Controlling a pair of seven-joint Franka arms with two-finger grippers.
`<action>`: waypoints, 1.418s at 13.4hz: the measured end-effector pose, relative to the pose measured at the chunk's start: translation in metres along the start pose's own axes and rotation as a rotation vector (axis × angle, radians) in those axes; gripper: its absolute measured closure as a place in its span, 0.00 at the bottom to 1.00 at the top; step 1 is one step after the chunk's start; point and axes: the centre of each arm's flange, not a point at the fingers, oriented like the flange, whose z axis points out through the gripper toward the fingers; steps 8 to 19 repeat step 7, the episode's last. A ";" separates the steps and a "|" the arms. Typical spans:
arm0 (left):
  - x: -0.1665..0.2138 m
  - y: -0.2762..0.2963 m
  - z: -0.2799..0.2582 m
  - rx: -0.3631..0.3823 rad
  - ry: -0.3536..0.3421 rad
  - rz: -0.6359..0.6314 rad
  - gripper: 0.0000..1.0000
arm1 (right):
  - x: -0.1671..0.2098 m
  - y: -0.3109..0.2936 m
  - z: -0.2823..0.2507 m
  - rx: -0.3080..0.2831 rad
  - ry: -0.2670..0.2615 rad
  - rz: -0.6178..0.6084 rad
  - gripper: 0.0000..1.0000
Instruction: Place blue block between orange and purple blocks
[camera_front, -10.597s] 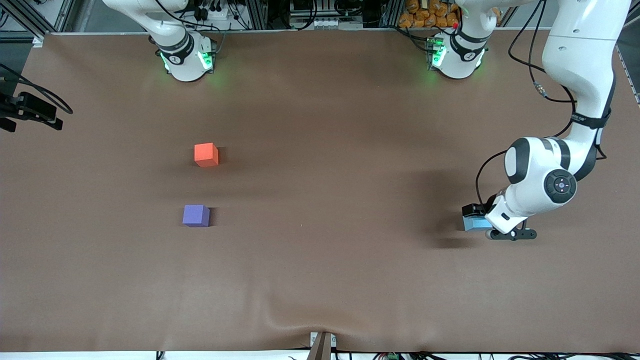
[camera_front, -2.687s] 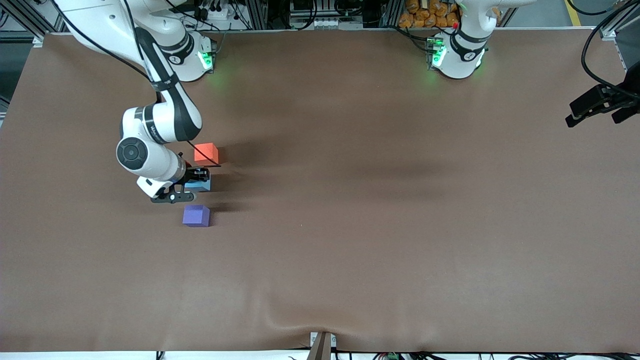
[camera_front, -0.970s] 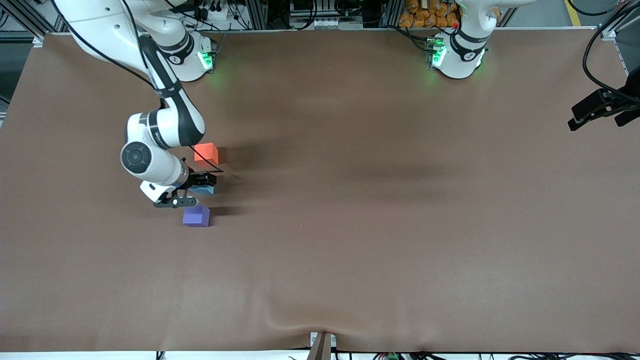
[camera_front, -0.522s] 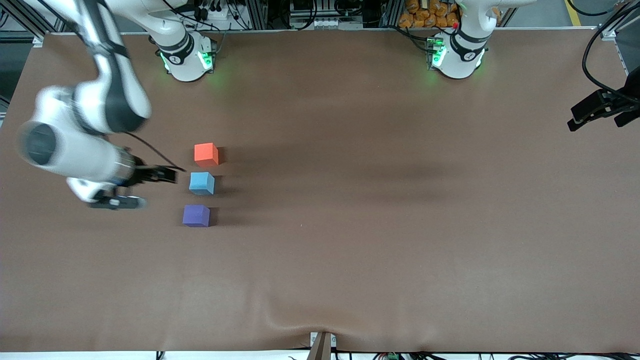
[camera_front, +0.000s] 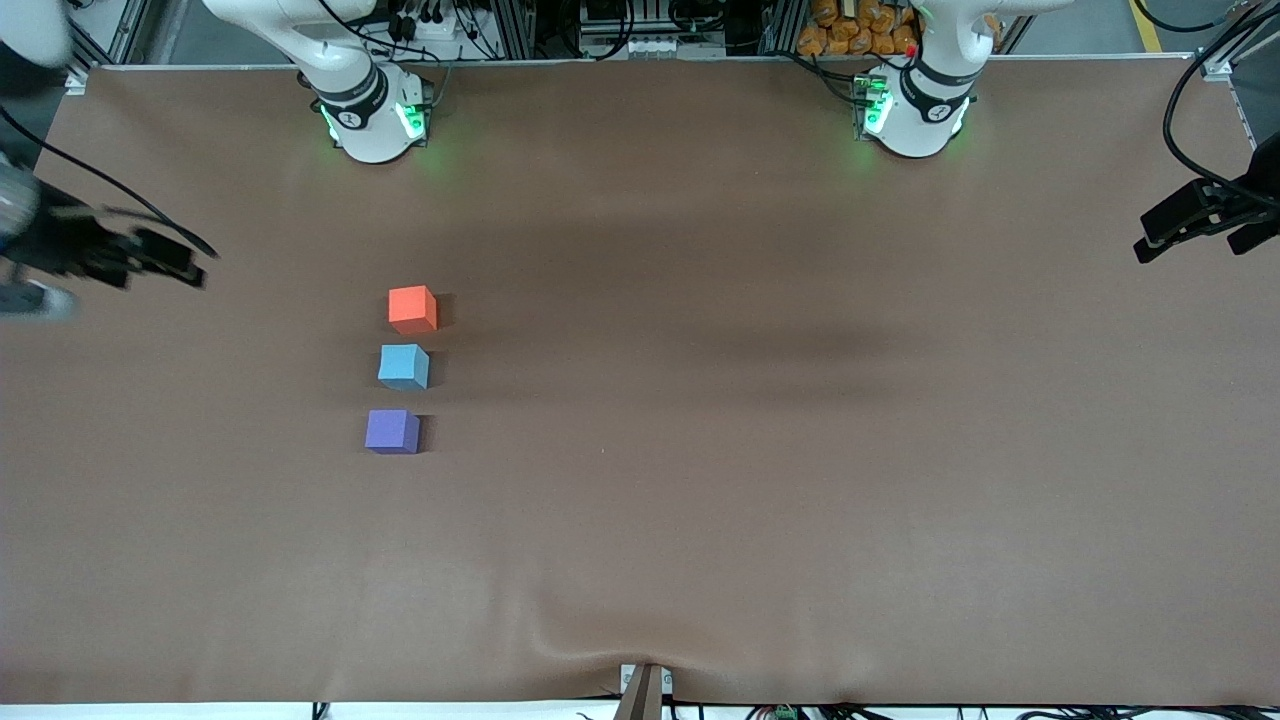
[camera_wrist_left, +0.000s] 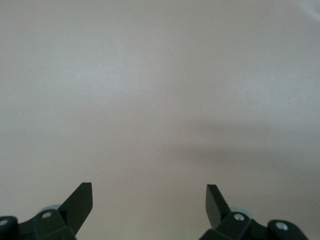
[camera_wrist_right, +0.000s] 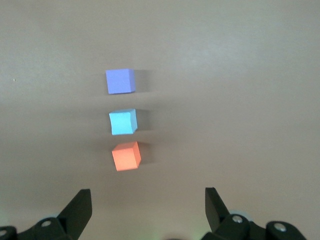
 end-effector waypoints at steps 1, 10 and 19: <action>0.000 0.000 0.000 0.000 0.000 0.000 0.00 | -0.004 0.004 -0.013 -0.013 0.001 0.006 0.00; 0.000 -0.002 0.000 0.002 0.000 -0.002 0.00 | -0.020 0.013 -0.030 -0.031 -0.063 0.072 0.00; 0.000 -0.002 0.000 0.002 0.000 -0.002 0.00 | -0.020 0.013 -0.030 -0.031 -0.063 0.072 0.00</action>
